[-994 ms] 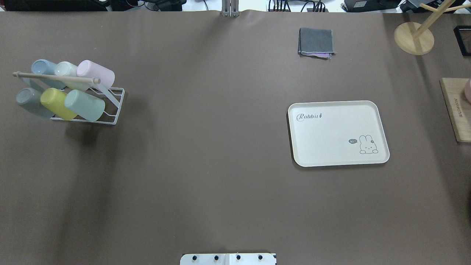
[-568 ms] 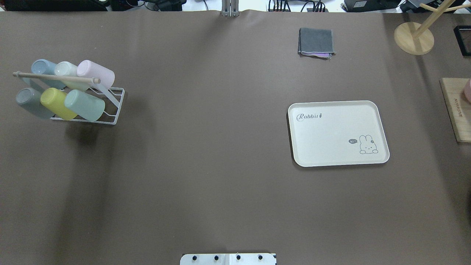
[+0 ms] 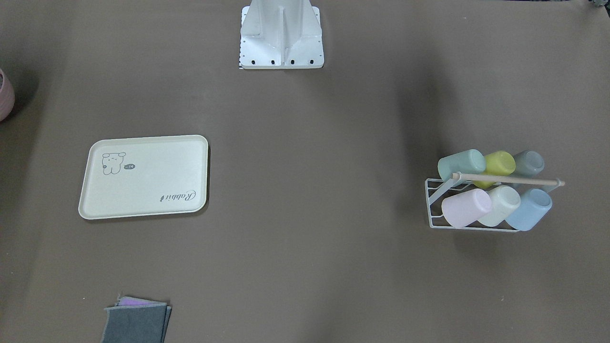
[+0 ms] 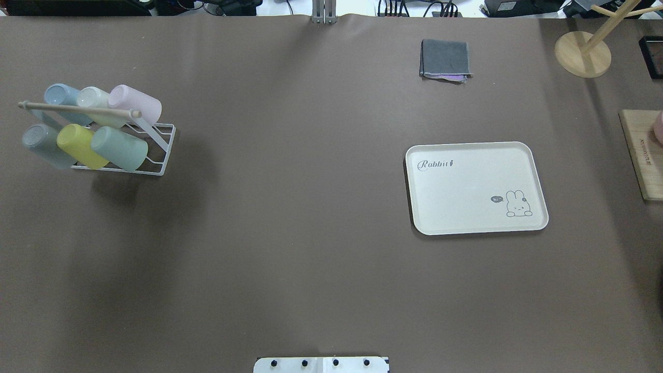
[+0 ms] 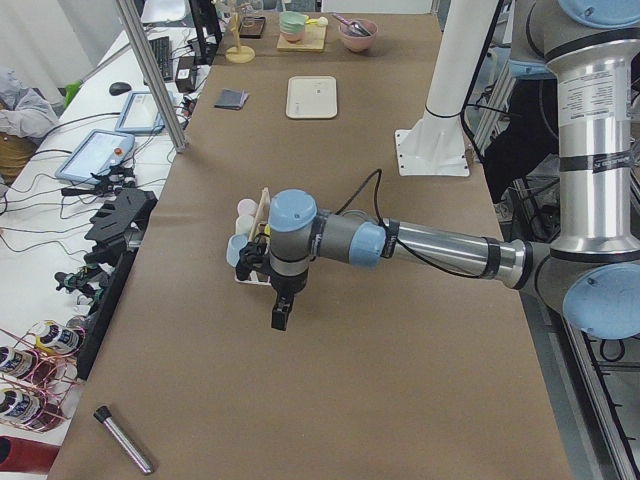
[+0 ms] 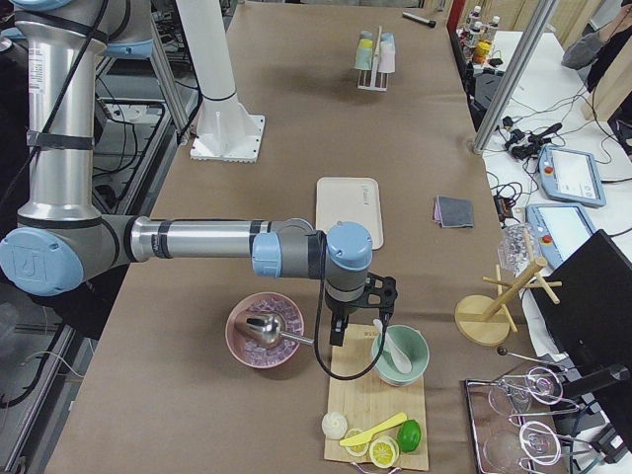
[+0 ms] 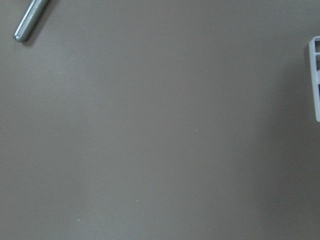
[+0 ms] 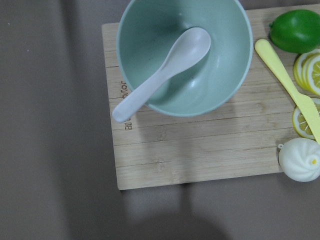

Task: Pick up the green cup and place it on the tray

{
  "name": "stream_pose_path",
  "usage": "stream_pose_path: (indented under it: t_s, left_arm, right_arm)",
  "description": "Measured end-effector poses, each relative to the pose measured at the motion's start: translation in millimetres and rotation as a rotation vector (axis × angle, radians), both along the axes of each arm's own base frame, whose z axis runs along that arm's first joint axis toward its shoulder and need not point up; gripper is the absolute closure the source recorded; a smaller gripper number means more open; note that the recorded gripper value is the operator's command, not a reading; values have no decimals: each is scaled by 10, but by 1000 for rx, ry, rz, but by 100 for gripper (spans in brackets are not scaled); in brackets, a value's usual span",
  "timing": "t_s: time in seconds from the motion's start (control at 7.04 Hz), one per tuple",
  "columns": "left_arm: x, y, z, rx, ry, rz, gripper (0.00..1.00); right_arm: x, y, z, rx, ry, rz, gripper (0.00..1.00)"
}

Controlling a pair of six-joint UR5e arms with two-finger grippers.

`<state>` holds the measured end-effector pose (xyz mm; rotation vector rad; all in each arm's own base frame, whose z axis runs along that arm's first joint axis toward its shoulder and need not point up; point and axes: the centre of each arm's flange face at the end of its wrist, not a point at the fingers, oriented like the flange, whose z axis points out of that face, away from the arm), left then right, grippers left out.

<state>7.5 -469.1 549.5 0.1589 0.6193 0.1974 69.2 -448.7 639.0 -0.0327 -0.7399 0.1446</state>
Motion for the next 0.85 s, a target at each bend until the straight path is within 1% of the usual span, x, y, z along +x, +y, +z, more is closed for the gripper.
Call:
stream_pose_path:
  t_s: [0.14, 0.28, 0.57, 0.71, 0.85]
  left_arm:
    - [329, -104, -355, 41, -3, 63, 2]
    - [621, -100, -670, 78, -40, 118, 2]
    - [1292, -10, -1338, 151, -246, 236, 2]
    - [1502, 121, -1578, 177, -317, 285, 2]
    - [1749, 306, -1749, 205, -403, 350, 2]
  right_arm:
    - [-4, 12, 9, -1, -6, 0, 0]
    - [-1, 26, 7, -1, -9, 1, 0]
    - [5, 70, -51, 6, -10, 7, 0]
    - [-28, 40, -184, 1, -16, 34, 0]
    - [-184, -41, -410, -20, -36, 72, 0]
